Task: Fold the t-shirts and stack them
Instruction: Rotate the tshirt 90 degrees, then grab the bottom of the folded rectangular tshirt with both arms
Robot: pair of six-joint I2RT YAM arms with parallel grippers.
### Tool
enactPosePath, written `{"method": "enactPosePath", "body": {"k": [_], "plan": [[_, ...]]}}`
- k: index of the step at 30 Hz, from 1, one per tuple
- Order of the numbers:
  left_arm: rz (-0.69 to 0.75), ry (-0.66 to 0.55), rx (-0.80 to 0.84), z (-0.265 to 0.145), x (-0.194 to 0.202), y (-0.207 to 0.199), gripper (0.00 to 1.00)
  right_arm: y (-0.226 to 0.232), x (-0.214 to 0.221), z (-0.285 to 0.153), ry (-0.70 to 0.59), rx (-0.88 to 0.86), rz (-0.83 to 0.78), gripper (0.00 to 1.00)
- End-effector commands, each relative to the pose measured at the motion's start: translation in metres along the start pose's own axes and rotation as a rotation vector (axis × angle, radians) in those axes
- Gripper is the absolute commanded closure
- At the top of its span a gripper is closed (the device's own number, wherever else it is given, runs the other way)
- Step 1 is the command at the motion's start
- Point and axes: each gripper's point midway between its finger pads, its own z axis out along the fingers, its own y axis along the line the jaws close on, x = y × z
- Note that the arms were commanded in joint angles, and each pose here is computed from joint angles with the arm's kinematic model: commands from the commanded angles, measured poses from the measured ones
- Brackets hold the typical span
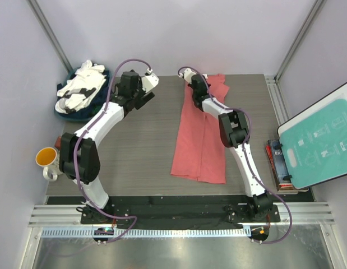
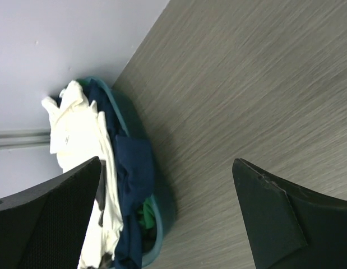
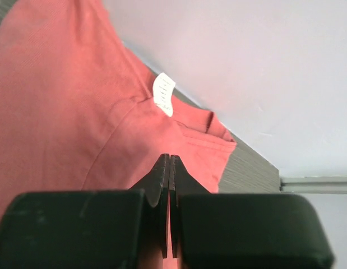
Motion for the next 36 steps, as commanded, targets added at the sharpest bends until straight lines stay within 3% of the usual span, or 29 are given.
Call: {"method": "enactPosePath", "body": {"k": [1,2,4,5,7,8,12,13,15,16,17,19,20,21,25,28,36], "plan": [[-0.116,-0.229,-0.09,-0.023,-0.055,0.036,0.0,-0.093,-0.086,-0.042,-0.136,0.189,0.16,0.88],[-0.126,-0.234,-0.068,-0.02,-0.056,0.03,0.0,-0.093,-0.087,-0.047,-0.115,0.171,0.158,0.68],[-0.12,-0.27,-0.02,-0.018,-0.064,0.022,0.0,-0.115,-0.11,-0.071,-0.143,0.145,0.201,0.52],[-0.11,-0.284,0.013,-0.018,-0.065,0.016,0.0,-0.108,-0.107,-0.078,-0.114,0.078,0.163,0.32],[-0.084,-0.326,0.09,-0.018,-0.069,0.0,0.0,-0.115,-0.119,-0.108,-0.144,0.003,0.123,0.08],[-0.041,-0.379,0.167,-0.02,-0.076,-0.015,0.0,-0.113,-0.125,-0.124,-0.159,-0.033,0.091,0.01],[0.078,-0.498,0.399,-0.027,-0.077,-0.071,0.0,-0.087,-0.105,-0.189,-0.191,-0.282,-0.039,0.0],[0.096,-0.506,0.444,-0.028,-0.071,-0.085,0.0,-0.065,-0.076,-0.205,-0.153,-0.371,-0.087,0.0],[0.164,-0.57,0.559,-0.039,-0.066,-0.114,0.0,-0.061,-0.06,-0.252,-0.19,-0.512,-0.179,0.0],[0.199,-0.585,0.597,-0.044,-0.064,-0.127,0.0,-0.027,-0.011,-0.275,-0.126,-0.65,-0.267,0.0],[0.247,-0.599,0.625,-0.049,-0.06,-0.138,0.0,-0.038,-0.014,-0.302,-0.223,-0.669,-0.342,0.0],[0.446,-0.66,0.638,-0.059,-0.05,-0.165,0.0,-0.008,0.042,-0.336,-0.204,-0.791,-0.457,0.0],[0.528,-0.681,0.638,-0.062,-0.046,-0.174,0.0,-0.019,0.039,-0.355,-0.279,-0.769,-0.489,0.0],[0.644,-0.721,0.641,-0.069,-0.034,-0.192,0.0,-0.003,0.067,-0.367,-0.278,-0.819,-0.569,0.0],[0.849,-0.942,0.633,-0.095,-0.027,-0.226,0.0,0.007,0.096,-0.405,-0.387,-0.862,-0.708,0.04],[0.971,-1.098,0.672,-0.121,-0.018,-0.256,0.0,0.009,0.107,-0.421,-0.459,-0.843,-0.785,0.05],[1.151,-1.345,0.792,-0.164,-0.009,-0.304,0.0,0.02,0.142,-0.479,-0.597,-0.924,-0.907,0.05]]}}
